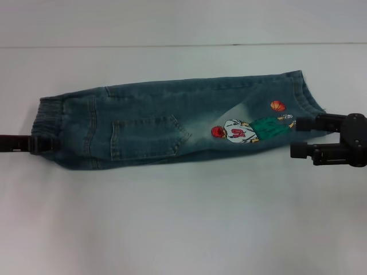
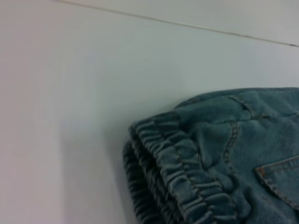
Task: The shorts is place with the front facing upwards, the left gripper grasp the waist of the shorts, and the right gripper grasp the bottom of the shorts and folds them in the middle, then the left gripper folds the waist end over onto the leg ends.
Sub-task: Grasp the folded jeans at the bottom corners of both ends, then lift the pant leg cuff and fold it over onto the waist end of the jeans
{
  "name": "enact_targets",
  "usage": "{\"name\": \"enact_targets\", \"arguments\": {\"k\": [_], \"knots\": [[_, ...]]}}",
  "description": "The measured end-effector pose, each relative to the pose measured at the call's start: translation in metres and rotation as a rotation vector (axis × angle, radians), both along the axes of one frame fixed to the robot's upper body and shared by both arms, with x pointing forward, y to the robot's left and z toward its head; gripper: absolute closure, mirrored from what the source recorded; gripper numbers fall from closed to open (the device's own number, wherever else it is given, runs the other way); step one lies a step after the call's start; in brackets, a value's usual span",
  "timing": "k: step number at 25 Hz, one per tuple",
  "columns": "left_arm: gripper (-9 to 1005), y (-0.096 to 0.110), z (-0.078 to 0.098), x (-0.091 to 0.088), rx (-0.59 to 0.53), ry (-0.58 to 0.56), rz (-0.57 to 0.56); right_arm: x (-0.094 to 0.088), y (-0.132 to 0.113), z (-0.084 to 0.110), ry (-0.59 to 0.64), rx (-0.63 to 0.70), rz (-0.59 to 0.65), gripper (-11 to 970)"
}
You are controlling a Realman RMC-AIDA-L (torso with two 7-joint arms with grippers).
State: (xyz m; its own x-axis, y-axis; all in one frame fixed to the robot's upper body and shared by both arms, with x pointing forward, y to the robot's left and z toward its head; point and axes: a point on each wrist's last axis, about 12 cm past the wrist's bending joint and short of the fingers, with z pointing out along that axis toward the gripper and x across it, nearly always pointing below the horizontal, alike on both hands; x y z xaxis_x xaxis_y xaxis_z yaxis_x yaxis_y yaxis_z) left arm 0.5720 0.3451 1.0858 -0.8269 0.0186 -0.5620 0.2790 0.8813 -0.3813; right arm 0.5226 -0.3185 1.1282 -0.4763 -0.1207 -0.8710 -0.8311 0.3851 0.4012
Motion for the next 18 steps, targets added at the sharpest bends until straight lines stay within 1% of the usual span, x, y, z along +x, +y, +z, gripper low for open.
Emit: {"name": "enact_targets", "arguments": {"k": [5,8,9,12,15,18], "knots": [[737,-0.003,0.009,0.001,-0.025,-0.021,-0.026,0.001,0.000,-0.001,0.003,-0.002,-0.008,54],[772,-0.003,0.014,0.002,-0.039,-0.033,-0.040,0.002,0.001,-0.004,0.015,0.004,-0.009,61],[784,-0.005,0.021,0.003,-0.062,-0.054,-0.064,0.003,0.001,-0.004,0.019,0.005,-0.010,63],[822,-0.006,0.029,0.004,-0.080,-0.076,-0.087,0.006,0.001,-0.007,0.021,-0.003,-0.041,70],[860,-0.009,0.041,0.008,-0.095,-0.100,-0.122,0.012,0.004,-0.013,0.017,-0.011,-0.099,177],[881,-0.013,0.051,0.013,-0.104,-0.116,-0.155,0.020,0.007,-0.021,-0.002,0.002,-0.191,295]]}}
